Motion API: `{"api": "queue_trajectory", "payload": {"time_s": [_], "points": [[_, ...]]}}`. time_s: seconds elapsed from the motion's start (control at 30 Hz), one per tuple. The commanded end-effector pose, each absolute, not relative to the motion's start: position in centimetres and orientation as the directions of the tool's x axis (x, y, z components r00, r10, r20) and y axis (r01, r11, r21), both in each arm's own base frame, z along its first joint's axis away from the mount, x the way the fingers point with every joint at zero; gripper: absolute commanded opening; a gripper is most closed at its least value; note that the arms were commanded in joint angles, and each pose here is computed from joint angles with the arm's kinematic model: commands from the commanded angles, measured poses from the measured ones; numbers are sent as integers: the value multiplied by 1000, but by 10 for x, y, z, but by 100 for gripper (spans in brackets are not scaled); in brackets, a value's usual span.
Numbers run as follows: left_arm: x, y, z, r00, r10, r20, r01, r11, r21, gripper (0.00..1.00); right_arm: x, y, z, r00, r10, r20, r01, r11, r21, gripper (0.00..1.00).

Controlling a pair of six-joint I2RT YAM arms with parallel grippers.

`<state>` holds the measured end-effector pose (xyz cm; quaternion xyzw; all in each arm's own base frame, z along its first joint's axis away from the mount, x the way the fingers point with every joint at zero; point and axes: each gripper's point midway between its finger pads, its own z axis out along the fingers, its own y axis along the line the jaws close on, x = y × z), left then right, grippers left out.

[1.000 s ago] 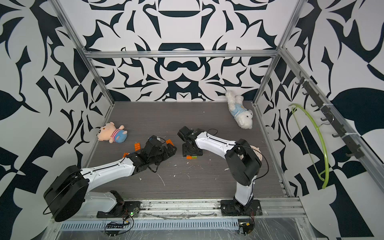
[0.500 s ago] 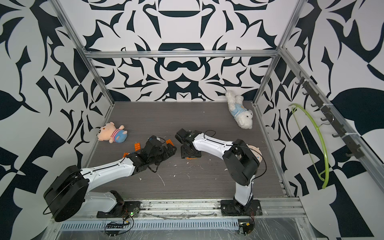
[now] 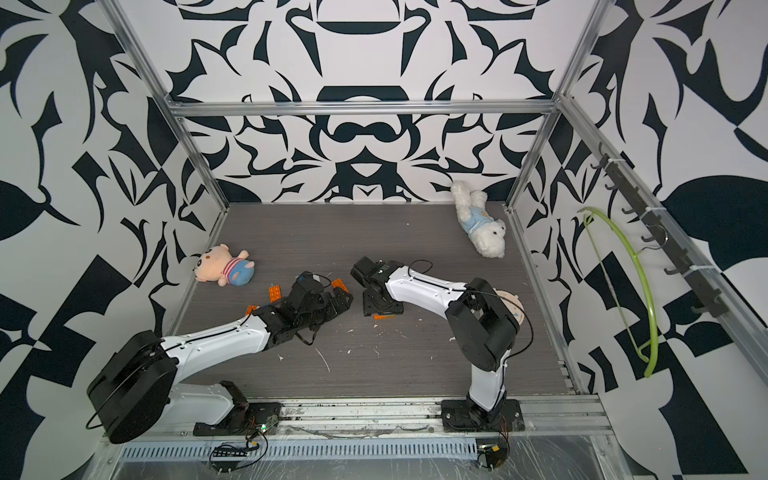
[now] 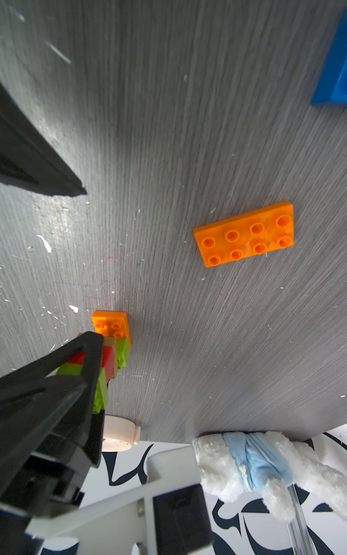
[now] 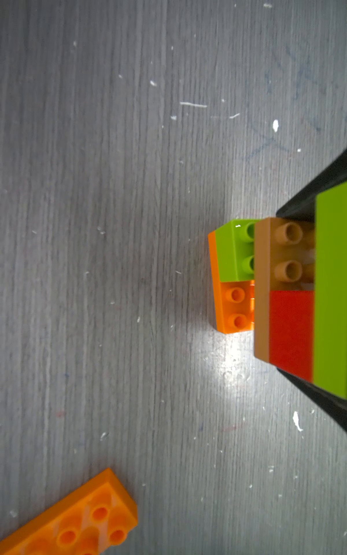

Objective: Assemble the number 5 with lego
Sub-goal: Assemble the lego brick with the lego brick.

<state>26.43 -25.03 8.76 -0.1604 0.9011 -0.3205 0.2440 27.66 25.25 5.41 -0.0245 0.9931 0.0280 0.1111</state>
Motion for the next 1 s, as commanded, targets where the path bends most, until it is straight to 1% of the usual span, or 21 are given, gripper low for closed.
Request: {"api": "queue_trajectory", "payload": {"time_s": [0.0, 0.13, 0.37, 0.67, 0.97], "points": [[268, -249, 96, -819, -458, -345, -135, 739, -660, 99, 283, 249, 73, -960, -59, -272, -74, 996, 46, 62], [267, -250, 95, -821, -455, -344, -134, 740, -659, 99, 283, 253, 76, -957, -104, -271, -125, 990, 62, 62], [267, -249, 94, -822, -456, -341, -138, 740, -658, 99, 283, 246, 75, -955, -139, -261, -155, 987, 43, 62], [267, -247, 95, -818, -458, -346, -141, 744, -653, 99, 282, 250, 73, -951, -183, -248, -209, 974, 83, 62], [266, -247, 93, -821, -457, -342, -146, 748, -648, 99, 276, 242, 60, -965, -164, -205, -179, 982, 54, 62]]}}
